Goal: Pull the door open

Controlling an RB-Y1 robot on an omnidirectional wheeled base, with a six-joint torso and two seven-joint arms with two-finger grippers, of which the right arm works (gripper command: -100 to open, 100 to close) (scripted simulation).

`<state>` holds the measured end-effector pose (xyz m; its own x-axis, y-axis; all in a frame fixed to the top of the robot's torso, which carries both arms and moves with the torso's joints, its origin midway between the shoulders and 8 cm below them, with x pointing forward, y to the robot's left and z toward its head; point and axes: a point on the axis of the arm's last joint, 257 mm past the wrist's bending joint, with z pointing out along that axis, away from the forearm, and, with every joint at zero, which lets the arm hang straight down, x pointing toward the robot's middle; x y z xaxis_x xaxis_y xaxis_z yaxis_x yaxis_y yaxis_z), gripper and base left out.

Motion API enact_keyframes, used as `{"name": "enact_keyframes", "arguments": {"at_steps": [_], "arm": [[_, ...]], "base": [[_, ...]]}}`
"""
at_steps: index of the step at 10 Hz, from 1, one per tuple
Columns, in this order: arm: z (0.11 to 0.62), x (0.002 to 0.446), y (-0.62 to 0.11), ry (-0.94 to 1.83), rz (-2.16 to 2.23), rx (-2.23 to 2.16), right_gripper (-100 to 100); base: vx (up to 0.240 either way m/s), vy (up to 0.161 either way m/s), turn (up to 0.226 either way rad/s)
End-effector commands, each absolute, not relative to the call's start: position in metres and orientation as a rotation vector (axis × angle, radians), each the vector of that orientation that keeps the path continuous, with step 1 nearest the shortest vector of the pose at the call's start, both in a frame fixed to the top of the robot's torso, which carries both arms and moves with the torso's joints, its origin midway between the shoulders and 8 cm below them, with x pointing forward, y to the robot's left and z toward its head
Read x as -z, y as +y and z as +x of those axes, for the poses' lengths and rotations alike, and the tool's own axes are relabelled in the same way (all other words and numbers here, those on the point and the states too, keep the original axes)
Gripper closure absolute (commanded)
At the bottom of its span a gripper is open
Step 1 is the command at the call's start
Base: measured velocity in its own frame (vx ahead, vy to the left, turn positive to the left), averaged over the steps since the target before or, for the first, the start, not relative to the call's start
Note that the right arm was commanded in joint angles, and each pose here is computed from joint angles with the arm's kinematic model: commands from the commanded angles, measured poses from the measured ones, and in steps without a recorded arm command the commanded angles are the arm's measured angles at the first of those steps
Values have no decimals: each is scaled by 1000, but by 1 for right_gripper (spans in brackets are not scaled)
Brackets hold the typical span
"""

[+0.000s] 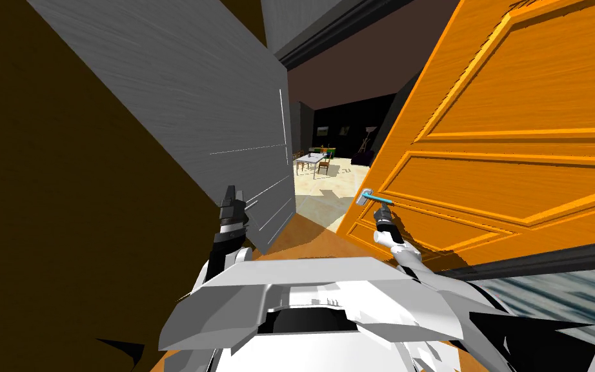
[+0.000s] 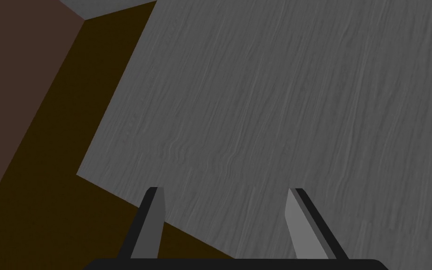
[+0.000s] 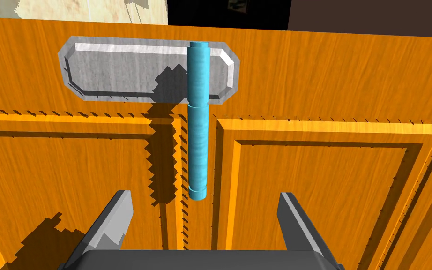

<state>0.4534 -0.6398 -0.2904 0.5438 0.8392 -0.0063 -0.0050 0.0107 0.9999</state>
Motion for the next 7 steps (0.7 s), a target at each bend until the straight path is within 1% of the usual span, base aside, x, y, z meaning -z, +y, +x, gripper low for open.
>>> {"name": "enact_keyframes", "arguments": {"at_steps": [1,5,7], "arm": [[453,290,-640,773,1416,-772,-100],[451,292,-643,767,1420,-765,-100],[450,292,-643,765,1422,-762,-100]], "base": [[165,-94,30],[162,-124,23],[137,-122,19]]}}
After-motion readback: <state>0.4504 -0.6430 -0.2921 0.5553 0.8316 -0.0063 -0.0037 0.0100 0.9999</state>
